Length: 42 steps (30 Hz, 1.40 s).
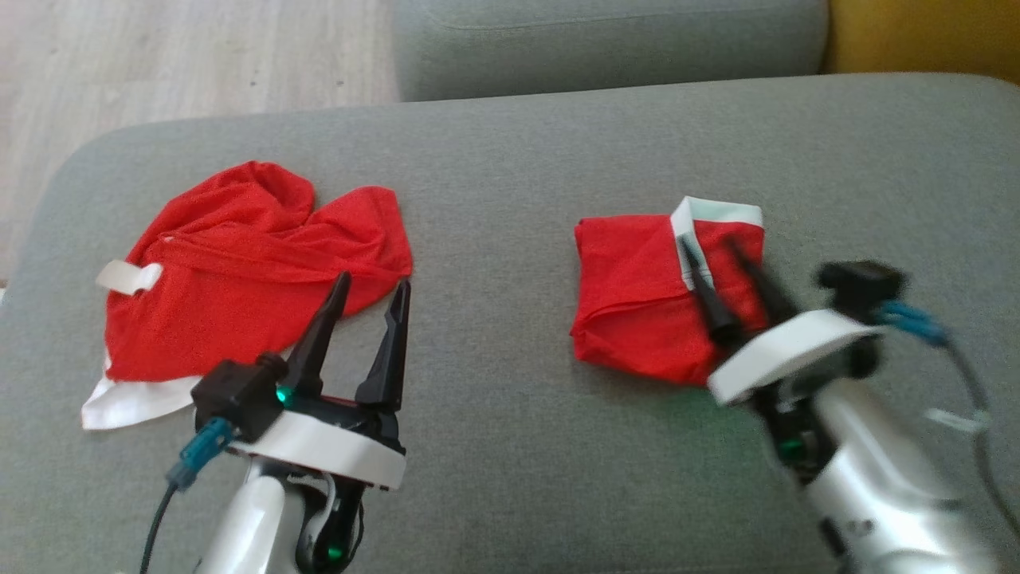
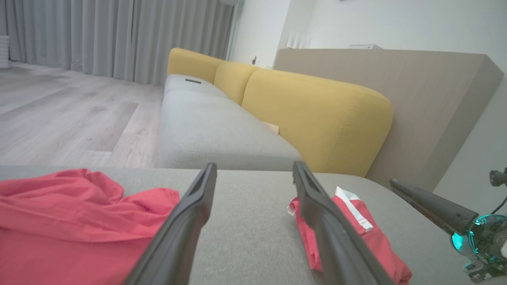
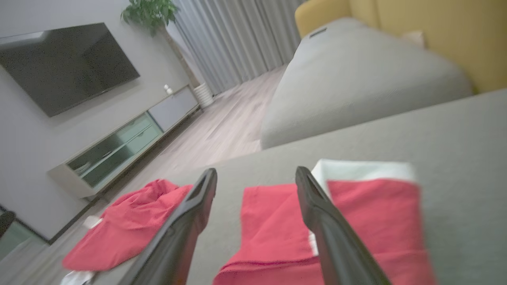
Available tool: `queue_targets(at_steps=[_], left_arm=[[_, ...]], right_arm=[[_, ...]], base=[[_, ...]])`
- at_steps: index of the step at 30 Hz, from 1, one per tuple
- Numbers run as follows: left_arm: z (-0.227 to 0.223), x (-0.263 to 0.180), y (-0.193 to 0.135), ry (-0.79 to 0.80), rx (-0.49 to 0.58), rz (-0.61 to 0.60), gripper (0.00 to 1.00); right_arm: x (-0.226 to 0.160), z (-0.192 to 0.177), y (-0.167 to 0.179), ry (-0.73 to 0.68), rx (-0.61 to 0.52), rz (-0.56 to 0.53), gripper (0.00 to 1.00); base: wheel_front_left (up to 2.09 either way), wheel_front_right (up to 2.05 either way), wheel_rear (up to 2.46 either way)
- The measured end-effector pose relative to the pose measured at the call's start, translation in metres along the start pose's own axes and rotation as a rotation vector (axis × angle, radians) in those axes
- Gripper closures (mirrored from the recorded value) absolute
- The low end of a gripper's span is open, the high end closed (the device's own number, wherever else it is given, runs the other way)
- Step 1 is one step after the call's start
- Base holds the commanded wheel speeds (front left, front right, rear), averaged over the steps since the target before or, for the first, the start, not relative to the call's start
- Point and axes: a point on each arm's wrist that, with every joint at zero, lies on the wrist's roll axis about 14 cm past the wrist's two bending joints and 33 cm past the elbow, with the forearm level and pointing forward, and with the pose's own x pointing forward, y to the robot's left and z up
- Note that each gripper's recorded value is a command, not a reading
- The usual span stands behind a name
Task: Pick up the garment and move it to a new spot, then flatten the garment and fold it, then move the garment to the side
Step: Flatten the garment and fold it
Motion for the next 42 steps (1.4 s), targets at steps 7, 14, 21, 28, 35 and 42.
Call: queue_targets(at_steps=[7,14,21,28,35,42], left_arm=[[0.003,0.009,-0.001,-0.017,-0.007,-0.010,0.00],[0.003,0.016,0.004,-0.021,-0.010,-0.001,0.00],[-0.002,0.016,0.008,-0.009,0.004,0.007,0.00],[-0.009,0.013,0.012,0.014,0.006,0.017,0.00],[-0.016,0.009,0.027,0.038,0.006,0.061,0.00],[-0.024,-0.003,0.046,0.070,0.015,0.124,0.00]], right_arm=[[-0.033,0.060,-0.072,-0.217,-0.207,-0.197,0.00],[-0.071,0.050,-0.099,-0.240,-0.327,-0.371,0.00],[-0.081,0.047,-0.100,-0.247,-0.359,-0.409,0.00],[-0.064,0.037,-0.096,-0.213,-0.376,-0.380,1.00],[-0.013,-0.011,-0.098,-0.020,-0.376,-0.322,1.00],[0.012,-0.070,-0.098,0.200,-0.375,-0.274,1.00]], base=[[0.00,0.00,0.00],[0.00,0.00,0.00],[0.00,0.00,0.00],[0.00,0.00,0.00],[0.00,0.00,0.00],[0.00,0.00,0.00]])
